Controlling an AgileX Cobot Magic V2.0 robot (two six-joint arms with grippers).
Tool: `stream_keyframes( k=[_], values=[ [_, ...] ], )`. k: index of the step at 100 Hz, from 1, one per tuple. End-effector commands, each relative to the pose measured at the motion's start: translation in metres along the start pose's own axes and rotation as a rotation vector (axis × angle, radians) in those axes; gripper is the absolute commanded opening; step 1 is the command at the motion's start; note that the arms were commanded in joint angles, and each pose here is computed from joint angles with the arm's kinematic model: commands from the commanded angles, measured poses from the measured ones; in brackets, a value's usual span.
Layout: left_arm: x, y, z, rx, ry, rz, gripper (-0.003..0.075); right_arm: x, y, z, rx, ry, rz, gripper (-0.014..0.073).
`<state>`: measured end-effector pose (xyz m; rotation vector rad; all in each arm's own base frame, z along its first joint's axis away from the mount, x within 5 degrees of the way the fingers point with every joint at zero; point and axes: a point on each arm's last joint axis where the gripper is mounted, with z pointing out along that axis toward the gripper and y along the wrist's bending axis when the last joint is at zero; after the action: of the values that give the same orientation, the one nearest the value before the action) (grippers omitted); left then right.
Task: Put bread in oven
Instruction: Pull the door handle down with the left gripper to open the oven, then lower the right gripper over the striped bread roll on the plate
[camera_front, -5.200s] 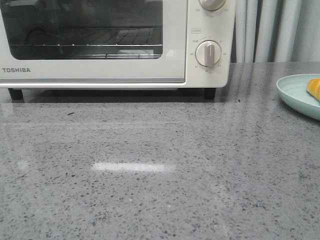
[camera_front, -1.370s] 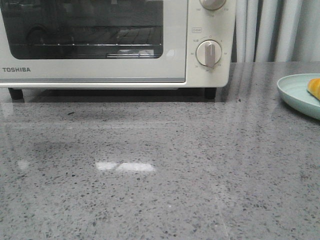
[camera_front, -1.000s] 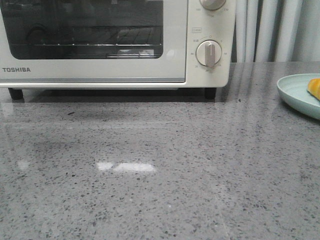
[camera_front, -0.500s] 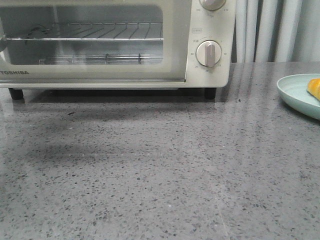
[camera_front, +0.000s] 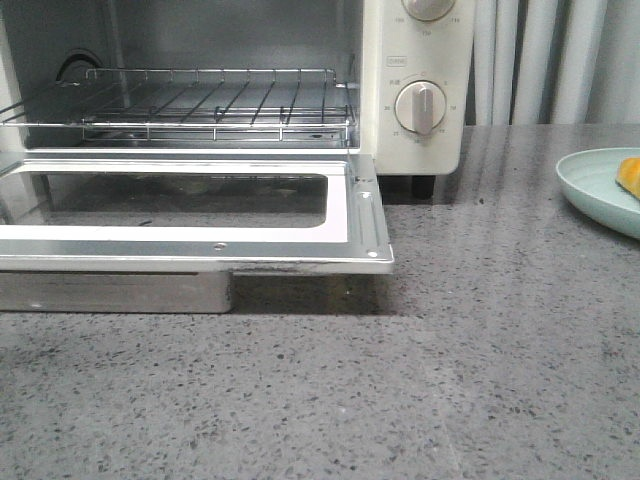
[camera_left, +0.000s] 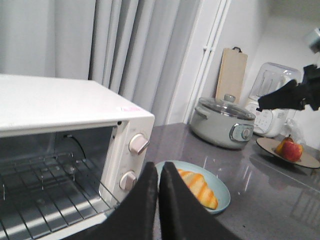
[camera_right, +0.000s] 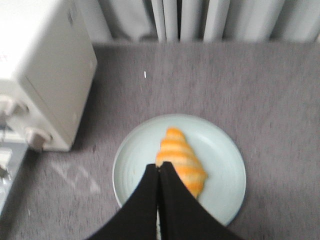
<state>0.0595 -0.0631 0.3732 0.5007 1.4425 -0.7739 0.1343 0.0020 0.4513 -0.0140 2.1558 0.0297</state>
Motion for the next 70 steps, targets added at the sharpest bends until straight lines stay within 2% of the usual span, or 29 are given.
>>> stream_keyframes(
  k=[1, 10, 20, 27, 33, 70],
  values=[
    [-0.022, -0.001, -0.006, -0.004, -0.128, 0.013, -0.0022, -0.006, -0.001, 0.012, 0.007, 0.054, -0.013, -0.0018],
    [-0.024, -0.001, -0.007, -0.014, -0.136, 0.024, -0.0022, -0.003, -0.002, 0.039, 0.006, 0.208, -0.011, 0.0139],
    [-0.023, -0.001, -0.007, -0.018, -0.129, 0.037, -0.0022, -0.002, -0.003, 0.069, 0.005, 0.314, -0.008, 0.0393],
    [-0.022, 0.0, -0.007, -0.019, -0.116, 0.037, -0.0022, -0.002, -0.004, 0.088, 0.012, 0.367, -0.009, 0.0486],
    [-0.021, 0.0, -0.007, -0.02, -0.107, 0.037, -0.0022, -0.002, -0.006, 0.103, 0.026, 0.395, -0.018, 0.0489],
    [-0.019, 0.0, -0.006, -0.022, -0.088, 0.039, -0.0022, 0.005, -0.014, 0.182, 0.073, 0.512, -0.061, 0.0368]
  ],
)
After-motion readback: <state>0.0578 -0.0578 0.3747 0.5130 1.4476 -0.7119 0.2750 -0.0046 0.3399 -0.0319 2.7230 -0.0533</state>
